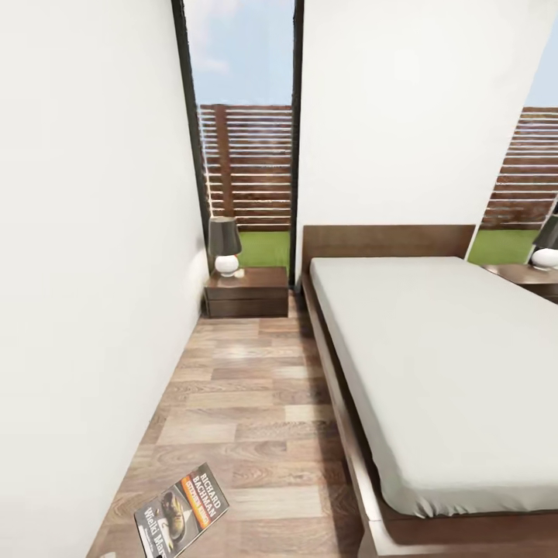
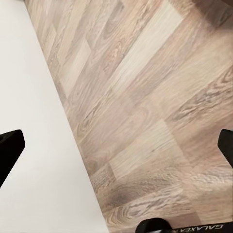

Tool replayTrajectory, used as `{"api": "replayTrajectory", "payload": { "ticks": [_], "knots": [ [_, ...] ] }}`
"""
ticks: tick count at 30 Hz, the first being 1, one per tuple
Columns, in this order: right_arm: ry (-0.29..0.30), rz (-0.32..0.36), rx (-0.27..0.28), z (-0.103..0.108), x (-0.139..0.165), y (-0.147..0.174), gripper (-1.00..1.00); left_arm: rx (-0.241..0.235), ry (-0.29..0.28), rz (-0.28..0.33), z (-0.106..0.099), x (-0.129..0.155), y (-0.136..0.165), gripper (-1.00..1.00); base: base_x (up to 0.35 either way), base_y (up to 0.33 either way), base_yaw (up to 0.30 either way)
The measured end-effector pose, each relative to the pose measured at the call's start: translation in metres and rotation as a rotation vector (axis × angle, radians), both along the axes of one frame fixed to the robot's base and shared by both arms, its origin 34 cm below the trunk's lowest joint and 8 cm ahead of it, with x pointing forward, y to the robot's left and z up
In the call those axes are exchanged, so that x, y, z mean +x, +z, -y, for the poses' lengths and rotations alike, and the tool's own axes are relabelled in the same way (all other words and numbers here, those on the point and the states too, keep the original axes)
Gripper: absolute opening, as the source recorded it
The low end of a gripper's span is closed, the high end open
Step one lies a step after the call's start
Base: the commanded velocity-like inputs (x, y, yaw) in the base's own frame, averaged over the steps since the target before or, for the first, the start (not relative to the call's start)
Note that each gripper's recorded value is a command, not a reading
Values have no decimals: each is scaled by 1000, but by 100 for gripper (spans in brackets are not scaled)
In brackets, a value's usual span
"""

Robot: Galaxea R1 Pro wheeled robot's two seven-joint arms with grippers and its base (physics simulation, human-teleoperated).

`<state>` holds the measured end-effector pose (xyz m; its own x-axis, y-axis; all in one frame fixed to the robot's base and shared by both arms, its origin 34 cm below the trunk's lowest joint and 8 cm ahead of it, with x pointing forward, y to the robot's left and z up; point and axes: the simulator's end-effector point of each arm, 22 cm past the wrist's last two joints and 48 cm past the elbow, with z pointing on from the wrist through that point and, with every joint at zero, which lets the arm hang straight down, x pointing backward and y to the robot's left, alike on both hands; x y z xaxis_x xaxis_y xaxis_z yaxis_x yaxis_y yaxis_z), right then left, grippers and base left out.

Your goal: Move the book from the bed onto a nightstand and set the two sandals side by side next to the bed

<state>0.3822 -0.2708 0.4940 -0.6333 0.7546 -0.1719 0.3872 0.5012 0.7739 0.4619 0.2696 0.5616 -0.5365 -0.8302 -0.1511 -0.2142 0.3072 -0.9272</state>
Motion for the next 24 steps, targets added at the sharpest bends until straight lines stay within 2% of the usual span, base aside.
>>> {"api": "replayTrajectory", "payload": {
  "ticks": [16, 24],
  "knots": [
    [-6, -17, -13, 3, -2, -3, 100, -1, 3, -1, 0, 0, 0, -100, 103, 102, 0],
    [-6, -15, -14, 3, -2, -4, 100, -2, 3, -1, 1, 0, 0, -100, 104, 36, 0]
  ]
}}
